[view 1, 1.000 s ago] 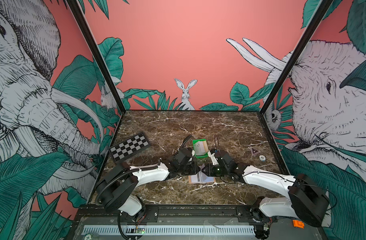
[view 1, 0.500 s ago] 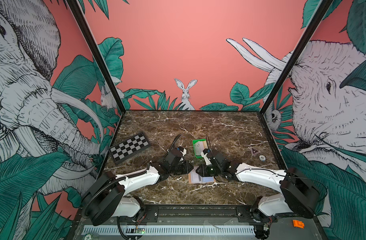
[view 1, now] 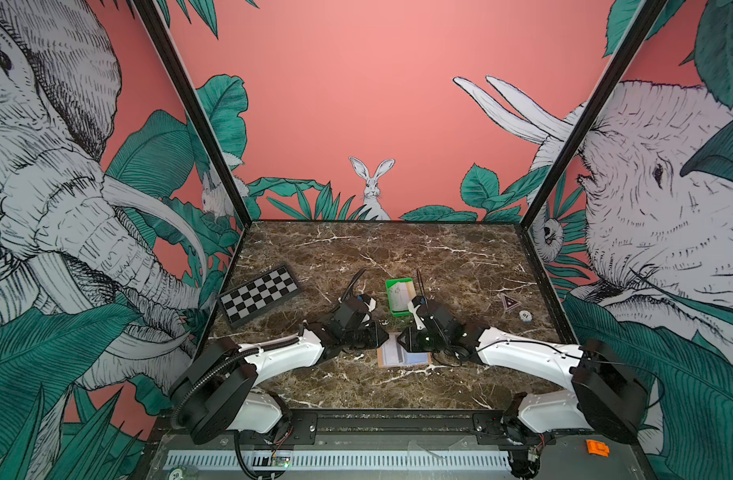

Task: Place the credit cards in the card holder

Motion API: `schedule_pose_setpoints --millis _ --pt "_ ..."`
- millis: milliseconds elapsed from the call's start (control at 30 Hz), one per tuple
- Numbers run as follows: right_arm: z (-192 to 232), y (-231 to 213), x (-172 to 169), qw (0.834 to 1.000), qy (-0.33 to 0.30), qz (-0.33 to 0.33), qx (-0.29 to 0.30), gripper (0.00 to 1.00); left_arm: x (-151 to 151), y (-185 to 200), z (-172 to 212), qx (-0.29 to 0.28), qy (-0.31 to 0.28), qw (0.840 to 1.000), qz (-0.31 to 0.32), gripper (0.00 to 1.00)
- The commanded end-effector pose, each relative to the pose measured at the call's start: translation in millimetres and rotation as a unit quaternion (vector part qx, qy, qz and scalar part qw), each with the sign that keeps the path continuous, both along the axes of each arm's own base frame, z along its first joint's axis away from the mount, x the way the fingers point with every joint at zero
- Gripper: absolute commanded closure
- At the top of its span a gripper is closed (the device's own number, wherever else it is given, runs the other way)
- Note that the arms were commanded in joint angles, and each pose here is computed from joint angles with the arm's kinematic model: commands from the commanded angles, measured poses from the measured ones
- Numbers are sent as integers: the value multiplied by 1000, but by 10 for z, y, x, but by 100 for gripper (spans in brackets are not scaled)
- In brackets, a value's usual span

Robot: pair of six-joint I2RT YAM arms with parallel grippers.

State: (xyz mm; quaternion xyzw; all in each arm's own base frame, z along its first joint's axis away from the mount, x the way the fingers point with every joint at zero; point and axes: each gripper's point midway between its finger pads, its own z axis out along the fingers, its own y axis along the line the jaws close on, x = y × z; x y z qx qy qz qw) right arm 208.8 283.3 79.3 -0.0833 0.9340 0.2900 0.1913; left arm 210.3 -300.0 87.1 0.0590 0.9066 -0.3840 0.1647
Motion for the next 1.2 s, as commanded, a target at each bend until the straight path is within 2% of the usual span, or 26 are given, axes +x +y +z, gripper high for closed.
schedule_pose_setpoints --millis 0,467,833,900,1167 --pt "76 -95 80 1000 -21 -11 -19 68 151 -24 118 23 -31 999 -5 83" --pt "364 -304 638 999 -35 -26 -31 55 809 -302 282 54 -55 997 -20 81" --pt "360 -401 1171 997 -35 -25 -60 29 1185 -427 201 77 -58 995 -20 85" --pt "318 -406 1244 997 -33 -22 -72 26 1323 -351 166 82 -56 995 -7 85" --pt "104 -376 1442 995 -14 -14 -99 16 1507 -327 35 93 -59 994 11 88"
